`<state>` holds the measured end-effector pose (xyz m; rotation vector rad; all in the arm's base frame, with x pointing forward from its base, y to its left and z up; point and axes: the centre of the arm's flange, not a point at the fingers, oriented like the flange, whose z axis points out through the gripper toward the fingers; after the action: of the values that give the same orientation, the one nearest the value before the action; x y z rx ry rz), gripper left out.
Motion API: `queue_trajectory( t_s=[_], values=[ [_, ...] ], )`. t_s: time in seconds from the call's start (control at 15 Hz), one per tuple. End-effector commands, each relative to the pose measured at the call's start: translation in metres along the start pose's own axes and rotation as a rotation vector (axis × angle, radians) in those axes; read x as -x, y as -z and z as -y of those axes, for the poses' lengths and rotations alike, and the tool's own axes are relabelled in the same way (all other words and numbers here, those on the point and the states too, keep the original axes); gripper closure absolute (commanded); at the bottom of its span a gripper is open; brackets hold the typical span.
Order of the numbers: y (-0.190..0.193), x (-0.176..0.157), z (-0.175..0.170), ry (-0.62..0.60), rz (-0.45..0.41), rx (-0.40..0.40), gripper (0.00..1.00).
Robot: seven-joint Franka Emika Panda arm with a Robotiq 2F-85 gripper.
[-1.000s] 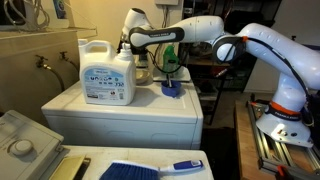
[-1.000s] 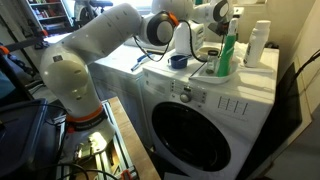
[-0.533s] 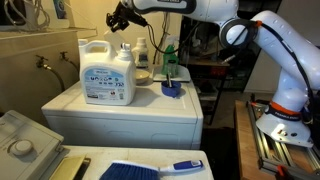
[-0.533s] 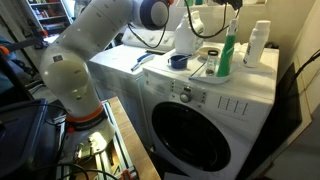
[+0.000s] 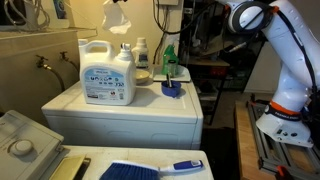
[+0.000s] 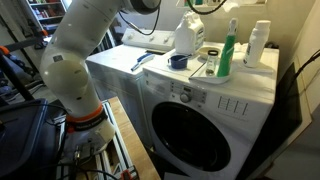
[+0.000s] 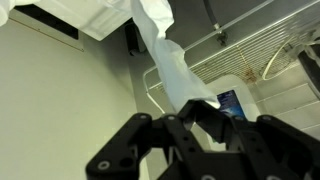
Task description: Put the white napkin in the white bowl
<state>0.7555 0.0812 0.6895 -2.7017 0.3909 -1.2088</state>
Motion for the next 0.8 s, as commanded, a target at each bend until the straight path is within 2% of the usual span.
queue_trajectory(
  t_s=[0.0,0.2,0.4,0.53,0.73],
  values=[
    [0.059,0.046,-0.032,0.023,0.159,-0.006,0.97],
    [0.08,0.056,-0.039,0.002,0.298,-0.025,0.97],
    [0.085,0.067,-0.047,-0.04,0.341,-0.027,0.97],
    [0.075,0.07,-0.053,-0.083,0.415,-0.048,0.97],
    [0.049,0.085,-0.063,-0.134,0.531,-0.029,0.97]
  ],
)
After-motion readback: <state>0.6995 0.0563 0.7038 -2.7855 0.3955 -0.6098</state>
